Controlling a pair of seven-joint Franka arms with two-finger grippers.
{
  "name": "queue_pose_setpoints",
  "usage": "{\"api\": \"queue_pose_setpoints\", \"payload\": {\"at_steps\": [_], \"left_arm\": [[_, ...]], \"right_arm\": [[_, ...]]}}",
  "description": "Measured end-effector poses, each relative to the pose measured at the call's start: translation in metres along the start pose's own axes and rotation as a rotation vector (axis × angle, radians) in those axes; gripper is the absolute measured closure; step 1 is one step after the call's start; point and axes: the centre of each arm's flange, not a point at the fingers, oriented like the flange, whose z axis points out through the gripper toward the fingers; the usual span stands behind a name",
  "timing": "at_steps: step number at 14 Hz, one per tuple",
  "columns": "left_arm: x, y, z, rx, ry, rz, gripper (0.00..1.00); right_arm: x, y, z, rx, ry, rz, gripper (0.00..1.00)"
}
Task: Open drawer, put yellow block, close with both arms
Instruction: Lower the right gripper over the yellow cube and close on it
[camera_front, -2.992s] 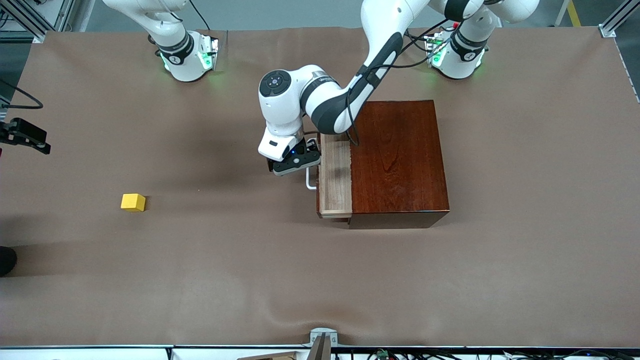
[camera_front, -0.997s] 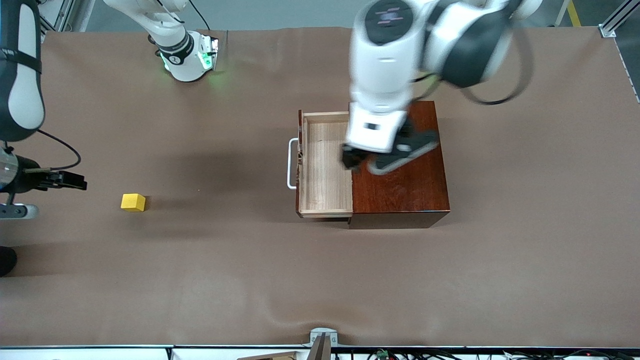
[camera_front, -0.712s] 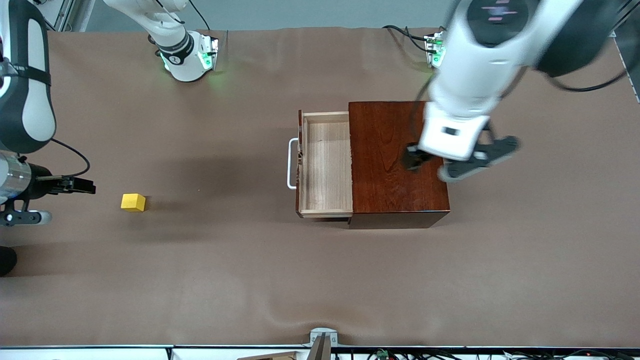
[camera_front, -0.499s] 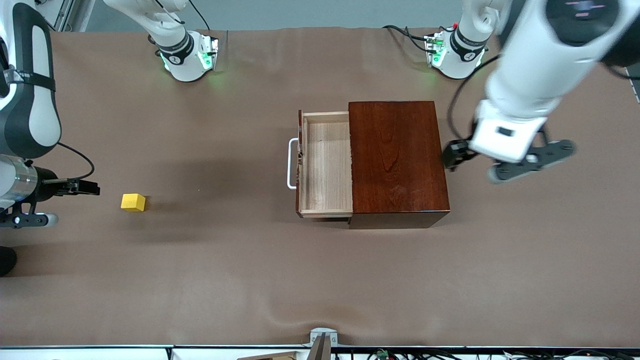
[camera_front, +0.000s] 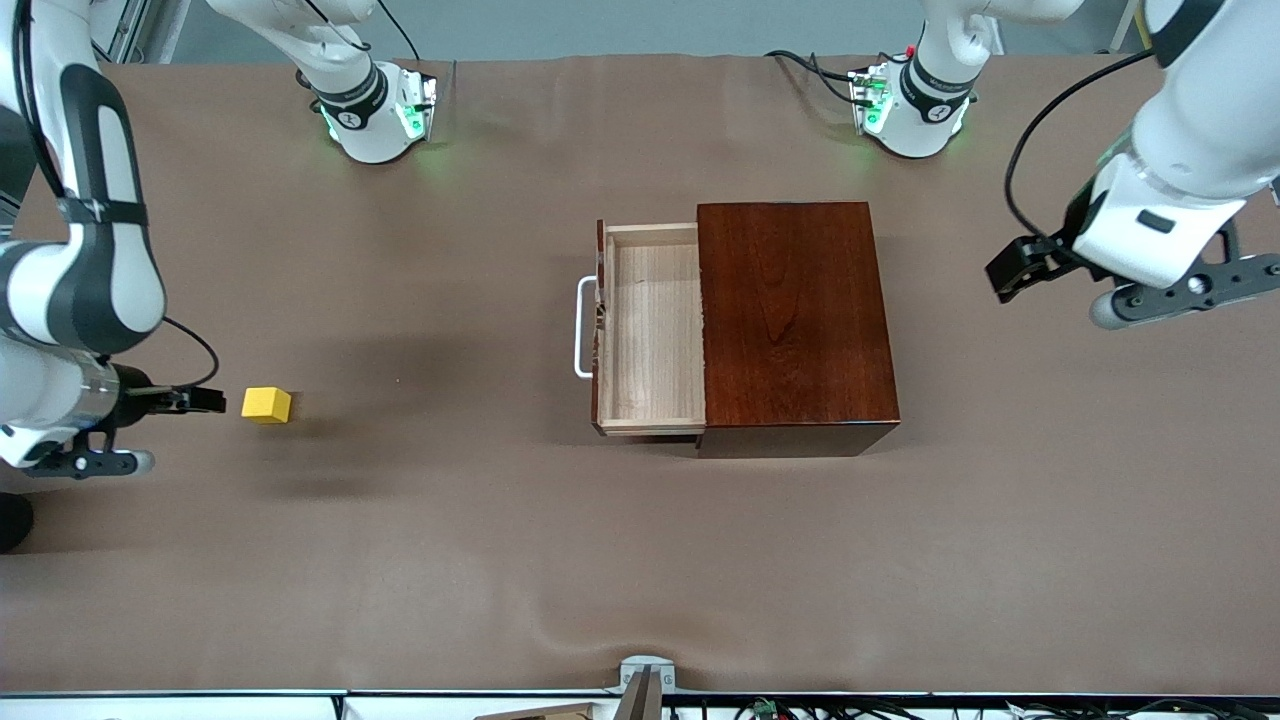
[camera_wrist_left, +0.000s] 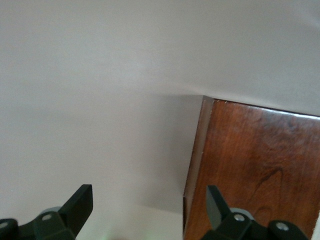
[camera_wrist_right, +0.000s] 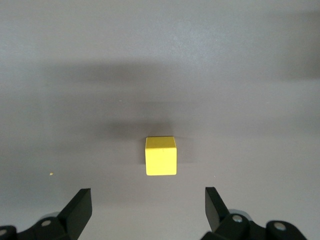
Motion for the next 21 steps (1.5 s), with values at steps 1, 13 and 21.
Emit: {"api": "queue_pose_setpoints", "payload": {"at_steps": [1,13,21], "left_arm": [[-0.001,-0.011,-0.002,-0.002,0.0,0.034,0.0],[-0.02,-0.107,-0.004,-0.045,-0.023,0.219,0.0],[-0.024,-0.105,-0.006,-0.045,-0.02,0.226,0.0]], "right_arm": [[0.0,0.0,0.009,0.0,0.0,0.001,0.0],[-0.022,0.01,0.115,0.0,0.049,0.027,0.0],[-0.021,0.013,0.152,0.022,0.022,0.051,0.0]]}}
